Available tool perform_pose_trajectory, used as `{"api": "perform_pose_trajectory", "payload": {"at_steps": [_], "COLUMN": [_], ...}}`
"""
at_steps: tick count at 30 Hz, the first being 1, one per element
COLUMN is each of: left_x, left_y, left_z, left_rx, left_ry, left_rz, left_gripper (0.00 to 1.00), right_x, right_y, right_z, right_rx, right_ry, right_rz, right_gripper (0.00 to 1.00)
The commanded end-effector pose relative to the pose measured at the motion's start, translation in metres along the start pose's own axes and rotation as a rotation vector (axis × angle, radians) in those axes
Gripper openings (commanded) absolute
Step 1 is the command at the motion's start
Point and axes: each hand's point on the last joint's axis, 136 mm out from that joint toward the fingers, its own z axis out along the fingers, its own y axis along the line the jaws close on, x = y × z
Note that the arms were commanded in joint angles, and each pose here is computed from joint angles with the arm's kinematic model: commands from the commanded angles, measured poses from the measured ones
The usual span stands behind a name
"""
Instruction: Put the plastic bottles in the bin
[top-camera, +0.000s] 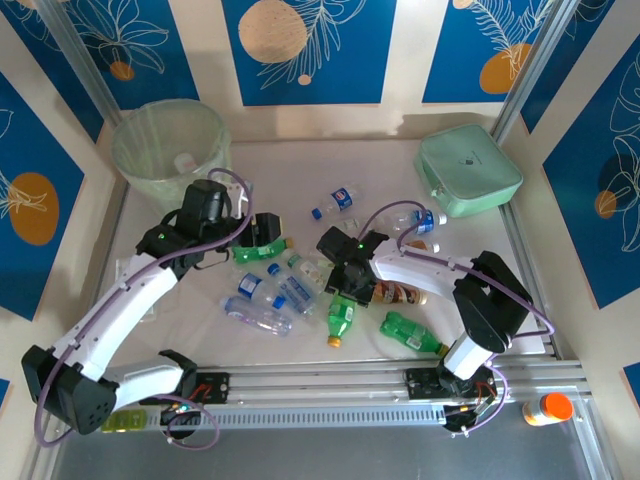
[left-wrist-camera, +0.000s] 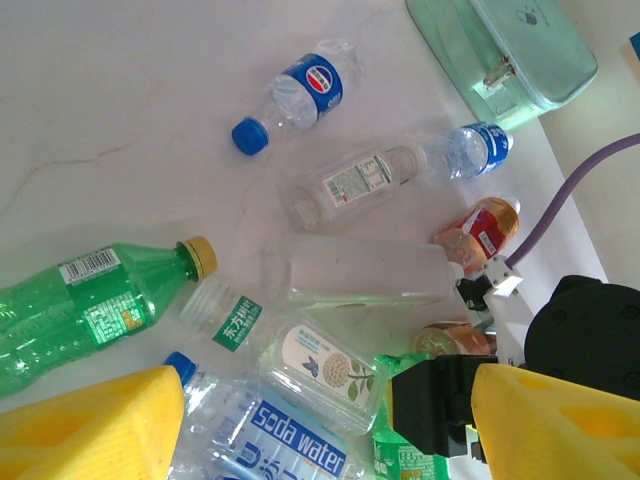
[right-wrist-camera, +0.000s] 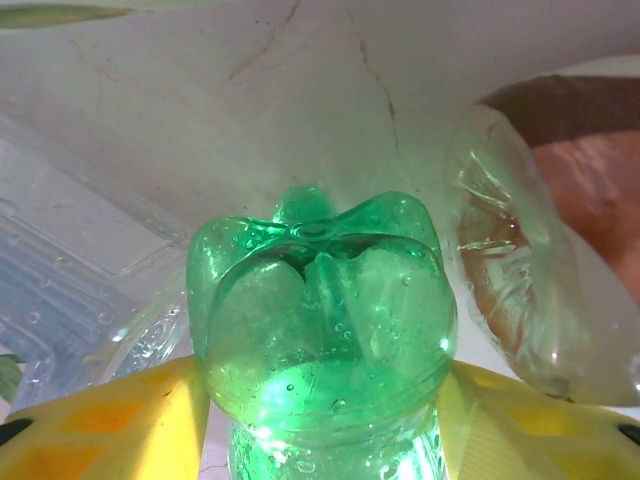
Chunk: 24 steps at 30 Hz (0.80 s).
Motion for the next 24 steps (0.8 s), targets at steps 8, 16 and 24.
{"api": "perform_pose_trajectory", "payload": {"at_steps": [8, 16, 24], "left_x": [0.001, 0.003, 0.025], "left_y": [-0.012, -0.027, -0.076], "left_z": [0.003, 0.003, -0.003], "left_rx": [0.095, 0.189, 0.384], "left_ry": [0.005, -0.012, 0.030], "left_rz": [0.013, 0.011, 0.085], "left_gripper": [0.77, 0.78, 0.89], "right_x": [0.000, 0.000, -0.019], "right_y": [-0.002, 0.010, 0.021], "right_z": [-0.020, -0.072, -0.139], "right_rx": [-0.001, -0.204, -0.417], "right_ry": [-0.069, -0.148, -0.272], "right_rz": [-0.111, -0.146, -0.149], "right_gripper": [0.51, 0.51, 0.51]}}
